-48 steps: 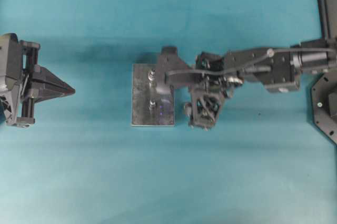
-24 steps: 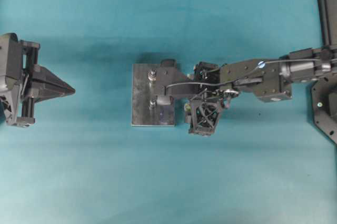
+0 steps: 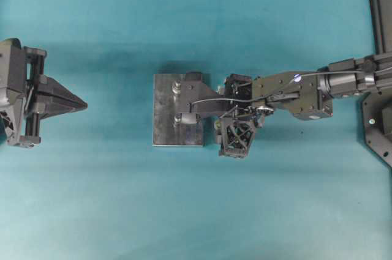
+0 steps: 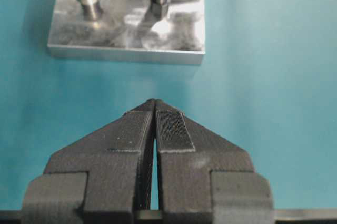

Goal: Insert the washer onto the shaft.
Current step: 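Close the right gripper on the second washer and lift it, then carry the second washer left above the lower shaft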

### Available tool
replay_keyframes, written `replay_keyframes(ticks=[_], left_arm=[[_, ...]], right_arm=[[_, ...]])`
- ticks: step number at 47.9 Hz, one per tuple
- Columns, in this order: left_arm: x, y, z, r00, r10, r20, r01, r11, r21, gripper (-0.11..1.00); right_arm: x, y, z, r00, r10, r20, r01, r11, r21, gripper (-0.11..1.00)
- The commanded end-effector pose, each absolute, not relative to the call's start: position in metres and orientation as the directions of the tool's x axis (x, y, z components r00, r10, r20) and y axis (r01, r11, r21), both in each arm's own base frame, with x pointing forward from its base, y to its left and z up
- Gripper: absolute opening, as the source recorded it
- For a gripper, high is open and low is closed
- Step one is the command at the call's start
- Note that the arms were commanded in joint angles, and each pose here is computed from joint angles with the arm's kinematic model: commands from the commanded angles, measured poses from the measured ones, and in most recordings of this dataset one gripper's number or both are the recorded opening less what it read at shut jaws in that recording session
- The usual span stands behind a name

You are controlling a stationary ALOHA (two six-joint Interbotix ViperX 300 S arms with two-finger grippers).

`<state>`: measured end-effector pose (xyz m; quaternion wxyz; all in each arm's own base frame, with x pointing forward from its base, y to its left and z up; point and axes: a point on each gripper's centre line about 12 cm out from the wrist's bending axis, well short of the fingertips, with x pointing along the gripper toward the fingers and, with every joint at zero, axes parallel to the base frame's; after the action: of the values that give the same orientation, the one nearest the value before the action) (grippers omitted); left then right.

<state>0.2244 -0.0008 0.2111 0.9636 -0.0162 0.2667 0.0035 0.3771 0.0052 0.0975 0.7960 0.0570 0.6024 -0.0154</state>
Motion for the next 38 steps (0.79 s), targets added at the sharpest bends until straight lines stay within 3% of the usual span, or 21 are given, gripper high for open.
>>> replay_keyframes(ticks=[1,11,22,38], left_arm=[[0.227,0.000,0.217,0.869,0.000,-0.494,-0.016,0.999,-0.028,0.00],[0.227,0.000,0.217,0.869,0.001,-0.496,-0.018,0.999,-0.030,0.00],[0.228,0.000,0.218,0.870,0.000,-0.493,-0.016,0.999,-0.028,0.00],[0.227,0.000,0.217,0.869,0.000,-0.494,-0.016,0.999,-0.028,0.00]], right_arm=[[0.380,0.006,0.104,0.296,0.044,-0.954,0.101,0.992,0.077,0.64],[0.380,0.005,0.105,0.293,0.043,-0.955,0.104,0.992,0.077,0.33],[0.383,0.005,0.120,0.319,0.044,-0.947,0.102,0.992,0.081,0.33],[0.406,0.006,0.179,0.392,0.052,-0.918,0.077,0.993,0.089,0.33]])
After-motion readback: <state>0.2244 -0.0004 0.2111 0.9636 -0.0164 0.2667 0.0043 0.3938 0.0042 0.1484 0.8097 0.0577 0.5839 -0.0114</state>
